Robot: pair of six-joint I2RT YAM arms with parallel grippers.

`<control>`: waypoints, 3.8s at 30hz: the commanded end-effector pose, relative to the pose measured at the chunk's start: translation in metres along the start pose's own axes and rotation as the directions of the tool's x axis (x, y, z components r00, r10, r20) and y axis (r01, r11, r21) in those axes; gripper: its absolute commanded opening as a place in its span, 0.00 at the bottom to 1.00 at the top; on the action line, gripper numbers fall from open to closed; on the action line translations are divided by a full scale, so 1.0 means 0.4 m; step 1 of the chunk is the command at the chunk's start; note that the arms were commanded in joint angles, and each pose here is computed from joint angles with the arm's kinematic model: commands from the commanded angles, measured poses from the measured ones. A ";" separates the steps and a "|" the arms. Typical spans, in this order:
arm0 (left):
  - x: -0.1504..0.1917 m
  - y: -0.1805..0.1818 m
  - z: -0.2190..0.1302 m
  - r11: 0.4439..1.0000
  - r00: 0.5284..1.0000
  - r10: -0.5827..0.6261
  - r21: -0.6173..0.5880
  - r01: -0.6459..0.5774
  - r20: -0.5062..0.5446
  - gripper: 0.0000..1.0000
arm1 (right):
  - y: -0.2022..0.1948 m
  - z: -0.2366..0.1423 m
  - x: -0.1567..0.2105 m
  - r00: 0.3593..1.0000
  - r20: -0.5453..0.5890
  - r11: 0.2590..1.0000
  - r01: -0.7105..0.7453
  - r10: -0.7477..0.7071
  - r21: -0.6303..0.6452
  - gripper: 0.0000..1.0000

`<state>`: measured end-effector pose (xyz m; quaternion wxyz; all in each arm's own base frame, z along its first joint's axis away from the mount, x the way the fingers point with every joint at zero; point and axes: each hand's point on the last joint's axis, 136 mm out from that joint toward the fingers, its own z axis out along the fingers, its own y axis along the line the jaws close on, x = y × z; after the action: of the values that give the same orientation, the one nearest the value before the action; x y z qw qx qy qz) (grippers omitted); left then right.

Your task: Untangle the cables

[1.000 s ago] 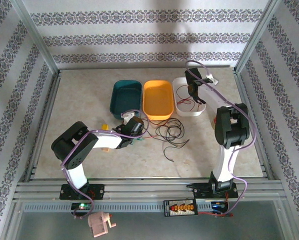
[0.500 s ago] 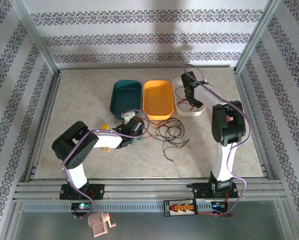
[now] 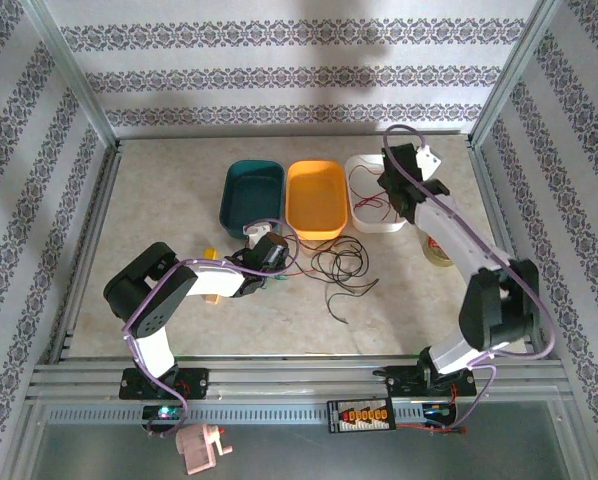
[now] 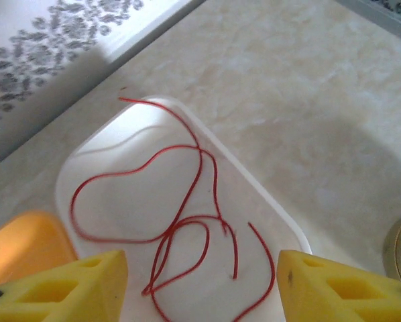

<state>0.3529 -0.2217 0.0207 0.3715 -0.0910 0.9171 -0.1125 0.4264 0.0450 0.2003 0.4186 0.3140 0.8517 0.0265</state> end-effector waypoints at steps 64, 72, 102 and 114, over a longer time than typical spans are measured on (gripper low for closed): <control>0.004 -0.049 -0.057 0.966 0.992 -0.125 0.228 0.122 0.000 0.00 | 0.118 -0.280 0.866 0.186 -0.495 0.520 0.121 -0.849 -0.846 0.03; 0.010 -0.027 -0.053 0.973 0.992 -0.129 0.193 0.126 0.002 0.00 | 0.129 -0.295 0.775 0.325 -0.516 0.558 0.043 -0.792 -0.829 0.00; 0.024 0.023 -0.042 0.972 0.984 -0.179 0.158 0.176 0.004 0.32 | 0.175 -0.687 -0.115 0.975 0.139 0.478 0.205 -0.170 -0.854 0.00; 0.032 0.023 -0.036 0.972 0.985 -0.174 0.156 0.173 -0.007 0.33 | 0.129 -0.958 -0.340 0.874 0.481 0.480 0.396 0.064 -0.783 0.00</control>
<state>0.3335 -0.2232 0.0284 0.3736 -0.1319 0.8896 -0.2272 0.2516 0.1114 0.5078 0.6289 -0.0272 0.6874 0.3622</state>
